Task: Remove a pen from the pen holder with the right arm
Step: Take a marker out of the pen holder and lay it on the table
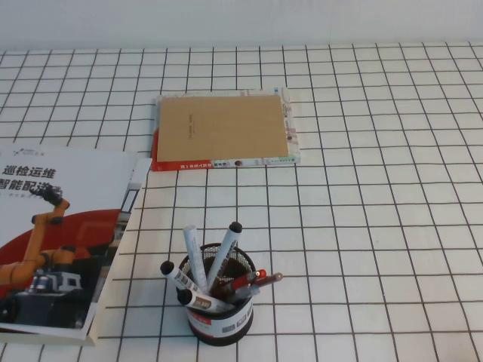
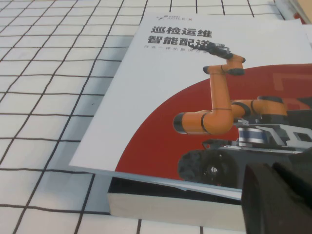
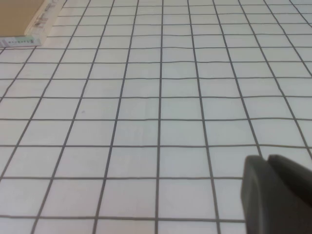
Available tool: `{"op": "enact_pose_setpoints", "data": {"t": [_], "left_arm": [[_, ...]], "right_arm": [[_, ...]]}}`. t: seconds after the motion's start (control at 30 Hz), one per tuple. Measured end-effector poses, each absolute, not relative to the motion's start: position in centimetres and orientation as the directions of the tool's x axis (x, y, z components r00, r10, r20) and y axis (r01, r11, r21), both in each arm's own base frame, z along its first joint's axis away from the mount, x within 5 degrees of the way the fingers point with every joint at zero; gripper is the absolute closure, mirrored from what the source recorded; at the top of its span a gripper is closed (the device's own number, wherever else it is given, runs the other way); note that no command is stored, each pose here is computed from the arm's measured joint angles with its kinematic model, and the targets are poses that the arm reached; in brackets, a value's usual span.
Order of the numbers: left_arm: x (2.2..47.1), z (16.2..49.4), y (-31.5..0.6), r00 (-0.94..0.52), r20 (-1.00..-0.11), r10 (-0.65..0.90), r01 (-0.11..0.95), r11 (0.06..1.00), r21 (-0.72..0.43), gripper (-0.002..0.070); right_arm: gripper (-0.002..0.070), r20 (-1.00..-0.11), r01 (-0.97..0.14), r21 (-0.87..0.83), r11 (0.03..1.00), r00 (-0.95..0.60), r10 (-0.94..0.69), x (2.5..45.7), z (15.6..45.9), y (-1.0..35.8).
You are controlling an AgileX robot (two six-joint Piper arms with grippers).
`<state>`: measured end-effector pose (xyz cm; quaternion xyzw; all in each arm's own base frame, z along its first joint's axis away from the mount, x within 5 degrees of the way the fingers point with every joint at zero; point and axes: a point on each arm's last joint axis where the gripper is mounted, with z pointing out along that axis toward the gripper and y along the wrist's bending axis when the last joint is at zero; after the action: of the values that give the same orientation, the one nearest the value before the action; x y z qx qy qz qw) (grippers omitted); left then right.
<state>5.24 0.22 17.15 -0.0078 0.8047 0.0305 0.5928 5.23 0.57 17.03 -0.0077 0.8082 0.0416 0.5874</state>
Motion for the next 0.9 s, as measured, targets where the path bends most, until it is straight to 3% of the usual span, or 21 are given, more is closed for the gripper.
{"op": "enact_pose_setpoints", "data": {"t": [0.53,0.9], "left_arm": [[5.24,17.15,0.22,-0.297,-0.955,0.024,-0.049,0.998,0.040,0.0678],[5.24,17.15,0.22,-0.297,-0.955,0.024,-0.049,0.998,0.040,0.0678]], "right_arm": [[0.0692,-0.950,-0.062,0.068,0.996,-0.310,0.045,5.23,17.03,0.60],[0.0692,-0.929,-0.072,0.305,0.950,-0.241,0.280,5.40,17.82,1.15]]}}
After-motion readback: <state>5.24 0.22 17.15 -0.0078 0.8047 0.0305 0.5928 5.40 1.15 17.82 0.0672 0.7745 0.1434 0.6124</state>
